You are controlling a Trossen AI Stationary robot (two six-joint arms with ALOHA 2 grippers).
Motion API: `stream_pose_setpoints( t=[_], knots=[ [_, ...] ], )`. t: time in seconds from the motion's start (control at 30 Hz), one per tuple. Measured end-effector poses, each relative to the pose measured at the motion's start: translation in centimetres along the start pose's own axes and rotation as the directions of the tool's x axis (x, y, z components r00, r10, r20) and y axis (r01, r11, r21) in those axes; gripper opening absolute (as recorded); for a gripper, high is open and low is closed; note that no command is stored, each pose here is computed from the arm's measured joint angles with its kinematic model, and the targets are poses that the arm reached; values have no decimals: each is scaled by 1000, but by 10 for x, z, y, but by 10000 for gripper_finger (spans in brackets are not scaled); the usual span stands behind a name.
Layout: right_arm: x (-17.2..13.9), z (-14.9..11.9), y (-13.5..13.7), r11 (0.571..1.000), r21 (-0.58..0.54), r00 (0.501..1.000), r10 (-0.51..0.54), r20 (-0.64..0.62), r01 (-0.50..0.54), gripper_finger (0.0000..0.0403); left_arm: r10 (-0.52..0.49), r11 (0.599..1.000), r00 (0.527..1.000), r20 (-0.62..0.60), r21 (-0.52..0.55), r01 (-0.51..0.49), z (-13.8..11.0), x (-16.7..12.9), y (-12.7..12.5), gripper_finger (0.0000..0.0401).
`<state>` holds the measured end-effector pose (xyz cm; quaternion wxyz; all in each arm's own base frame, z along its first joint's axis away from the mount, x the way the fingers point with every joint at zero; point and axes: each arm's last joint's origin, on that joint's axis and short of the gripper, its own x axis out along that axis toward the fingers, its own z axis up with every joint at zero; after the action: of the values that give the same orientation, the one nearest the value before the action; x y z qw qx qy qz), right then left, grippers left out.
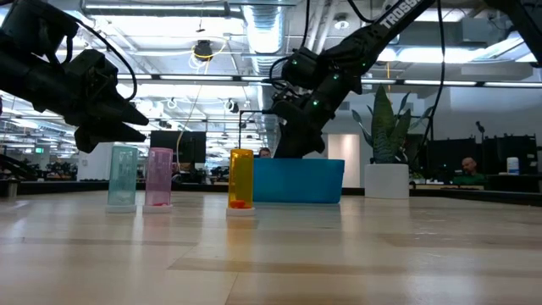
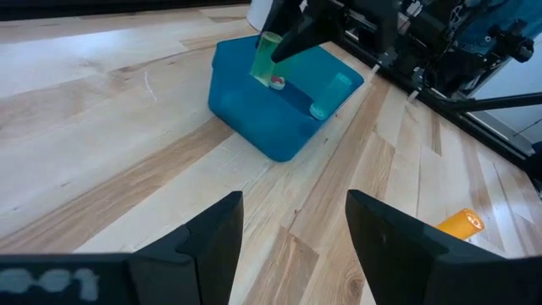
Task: Pick and place pill bottles into a basket
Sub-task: Put the green medicine bottle into the blue bin, then put the blue medicine bottle into the blue bin
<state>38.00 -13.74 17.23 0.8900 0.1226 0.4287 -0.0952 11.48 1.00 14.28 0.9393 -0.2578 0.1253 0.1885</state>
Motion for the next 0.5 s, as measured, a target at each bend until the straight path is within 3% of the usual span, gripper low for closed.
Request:
stream_pose_setpoints(
  t=[0.17,0.5],
  knots=[
    [0,-1,1,1000,4,1000,4,-14,-4,123,0,1000,1000,0,0,0,0,0,0,199],
    [-1,-1,-1,1000,9,1000,2,-14,-2,223,0,1000,1000,0,0,0,0,0,0,199]
  ],
)
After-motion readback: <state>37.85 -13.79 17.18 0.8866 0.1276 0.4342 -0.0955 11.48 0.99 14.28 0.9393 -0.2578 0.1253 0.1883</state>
